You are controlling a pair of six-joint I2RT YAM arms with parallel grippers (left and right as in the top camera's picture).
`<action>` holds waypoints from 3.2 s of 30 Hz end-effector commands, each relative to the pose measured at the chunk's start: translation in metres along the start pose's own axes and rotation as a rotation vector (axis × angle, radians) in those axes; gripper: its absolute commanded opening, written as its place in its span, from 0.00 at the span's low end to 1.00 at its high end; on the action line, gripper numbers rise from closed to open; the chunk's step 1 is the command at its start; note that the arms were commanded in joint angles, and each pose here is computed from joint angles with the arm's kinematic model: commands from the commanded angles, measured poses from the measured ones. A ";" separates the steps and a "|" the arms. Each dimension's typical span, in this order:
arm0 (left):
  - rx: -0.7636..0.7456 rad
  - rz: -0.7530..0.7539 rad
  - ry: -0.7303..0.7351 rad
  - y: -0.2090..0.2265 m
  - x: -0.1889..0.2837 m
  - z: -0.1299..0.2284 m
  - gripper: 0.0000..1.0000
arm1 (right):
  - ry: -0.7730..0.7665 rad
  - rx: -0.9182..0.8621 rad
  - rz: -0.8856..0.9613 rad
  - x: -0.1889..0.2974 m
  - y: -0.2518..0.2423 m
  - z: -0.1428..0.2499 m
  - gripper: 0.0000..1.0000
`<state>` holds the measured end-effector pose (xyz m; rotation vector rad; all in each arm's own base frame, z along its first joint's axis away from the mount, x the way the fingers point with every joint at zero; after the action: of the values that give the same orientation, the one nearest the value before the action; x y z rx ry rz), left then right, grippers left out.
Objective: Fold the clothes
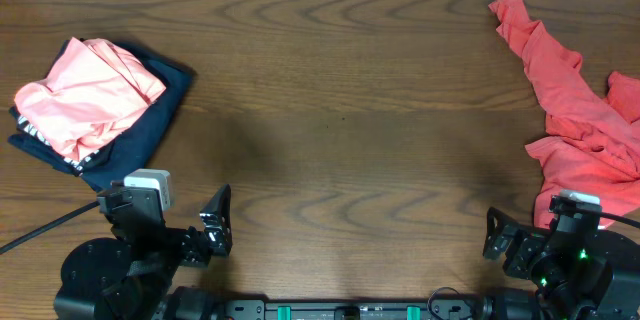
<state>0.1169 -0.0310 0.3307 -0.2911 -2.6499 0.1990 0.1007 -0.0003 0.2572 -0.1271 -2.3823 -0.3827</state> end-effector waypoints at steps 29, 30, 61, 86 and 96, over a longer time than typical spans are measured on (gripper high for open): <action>0.002 -0.015 0.004 0.002 -0.001 0.002 0.98 | -0.773 0.306 -0.199 -0.108 0.012 -0.003 0.99; 0.002 -0.015 0.004 0.002 -0.001 0.002 0.98 | -0.745 0.305 -0.193 -0.115 0.010 0.003 0.99; -0.003 -0.019 0.007 0.002 -0.001 0.003 0.98 | -0.638 0.308 -0.175 -0.128 0.005 0.017 0.99; 0.005 -0.172 -0.355 0.068 -0.122 0.112 0.98 | -0.638 0.308 -0.175 -0.128 0.005 0.017 0.99; 0.006 -0.171 -0.353 0.071 -0.131 0.125 0.98 | -0.638 0.308 -0.175 -0.128 0.005 0.017 0.99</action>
<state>0.1858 -0.0060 0.1588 -0.0424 -3.0321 0.2291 0.1865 0.0105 0.1615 0.1157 -3.0619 -0.0633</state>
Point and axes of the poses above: each gripper's point midway between its finger pads, its own x axis back along the fingers, its own y axis along the line the jaws close on, z = x × y, the point moved 6 cm from there along x, back along the fingers, and after that the axes turned 3 degrees about -x, right-handed, at the moved point
